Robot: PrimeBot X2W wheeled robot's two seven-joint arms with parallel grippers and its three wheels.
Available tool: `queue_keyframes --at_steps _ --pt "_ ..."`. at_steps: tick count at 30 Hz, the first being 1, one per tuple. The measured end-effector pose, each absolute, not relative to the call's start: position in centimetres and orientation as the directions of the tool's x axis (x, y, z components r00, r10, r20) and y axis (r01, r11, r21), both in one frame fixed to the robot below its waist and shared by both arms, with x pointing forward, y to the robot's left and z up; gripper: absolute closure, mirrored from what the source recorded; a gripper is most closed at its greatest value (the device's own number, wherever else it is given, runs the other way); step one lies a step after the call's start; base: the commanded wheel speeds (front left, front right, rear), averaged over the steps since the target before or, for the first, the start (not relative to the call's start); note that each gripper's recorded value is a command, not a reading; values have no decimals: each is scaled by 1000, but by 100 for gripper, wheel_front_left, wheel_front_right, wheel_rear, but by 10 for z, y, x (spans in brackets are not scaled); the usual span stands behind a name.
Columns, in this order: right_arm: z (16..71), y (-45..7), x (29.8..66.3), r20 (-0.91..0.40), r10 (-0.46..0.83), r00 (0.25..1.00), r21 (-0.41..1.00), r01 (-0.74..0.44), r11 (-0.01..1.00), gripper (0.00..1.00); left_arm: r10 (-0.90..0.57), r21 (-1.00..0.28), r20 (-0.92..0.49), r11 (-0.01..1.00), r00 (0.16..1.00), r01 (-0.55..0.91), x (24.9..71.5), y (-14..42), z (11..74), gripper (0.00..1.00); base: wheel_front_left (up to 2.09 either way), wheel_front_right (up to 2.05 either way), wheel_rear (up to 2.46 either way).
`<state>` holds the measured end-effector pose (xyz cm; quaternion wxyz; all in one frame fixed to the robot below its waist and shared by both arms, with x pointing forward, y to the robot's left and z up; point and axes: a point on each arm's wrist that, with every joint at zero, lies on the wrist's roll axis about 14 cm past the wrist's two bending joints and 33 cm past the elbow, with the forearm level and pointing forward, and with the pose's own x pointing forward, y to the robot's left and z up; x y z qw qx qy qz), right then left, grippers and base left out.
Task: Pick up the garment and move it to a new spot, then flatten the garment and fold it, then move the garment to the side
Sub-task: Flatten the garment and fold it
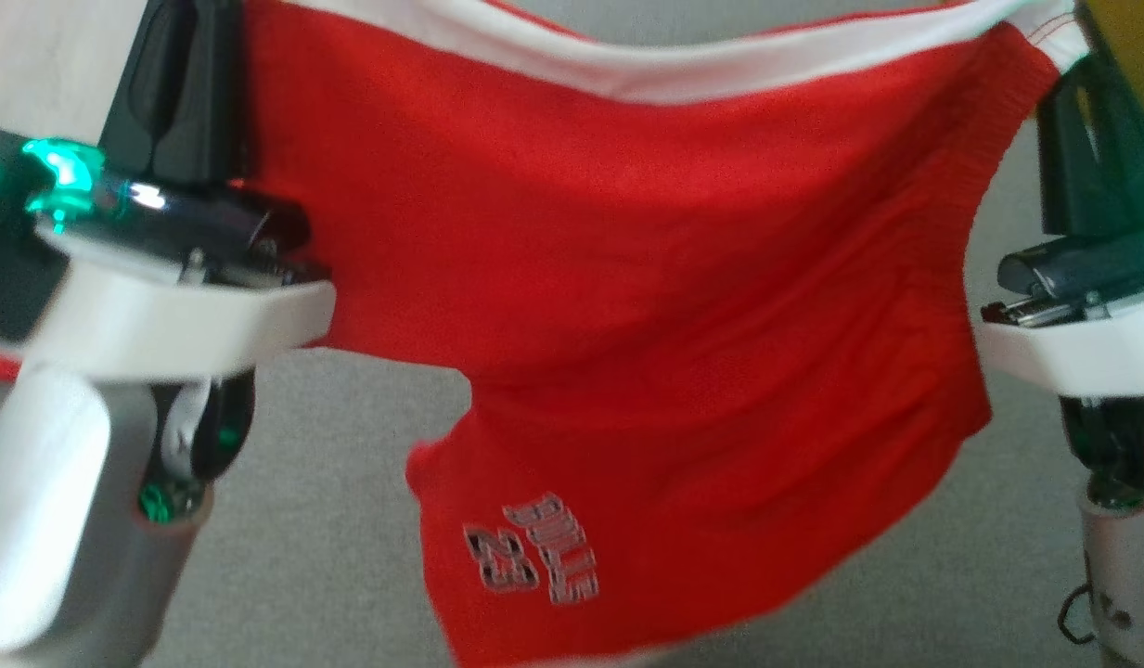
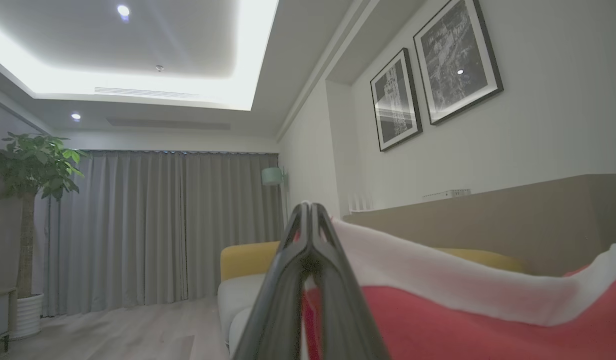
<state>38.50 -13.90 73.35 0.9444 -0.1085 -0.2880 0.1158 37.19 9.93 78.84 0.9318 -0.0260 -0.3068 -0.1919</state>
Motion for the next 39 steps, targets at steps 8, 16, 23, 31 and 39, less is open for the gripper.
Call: queue_keyframes --at_steps 8,16,23,31,39 --pt "675 -132 475 318 337 886 -291 -247 924 100 -355 59 404 930 843 364 475 101 734 100 0 0 0" --pt "701 -140 590 409 306 860 -388 -140 911 100 -296 71 497 951 816 302 585 98 742 100 0 0 0" --pt "613 -129 635 266 320 910 -420 -189 888 100 -282 -13 415 949 865 315 630 90 666 100 0 0 0" --pt "514 -114 632 96 338 936 -339 -289 895 100 -260 -160 220 941 940 298 623 96 543 100 0 0 0" --pt "513 -96 589 139 371 918 -257 -328 909 100 -240 -230 237 927 941 295 584 105 537 100 0 0 0"
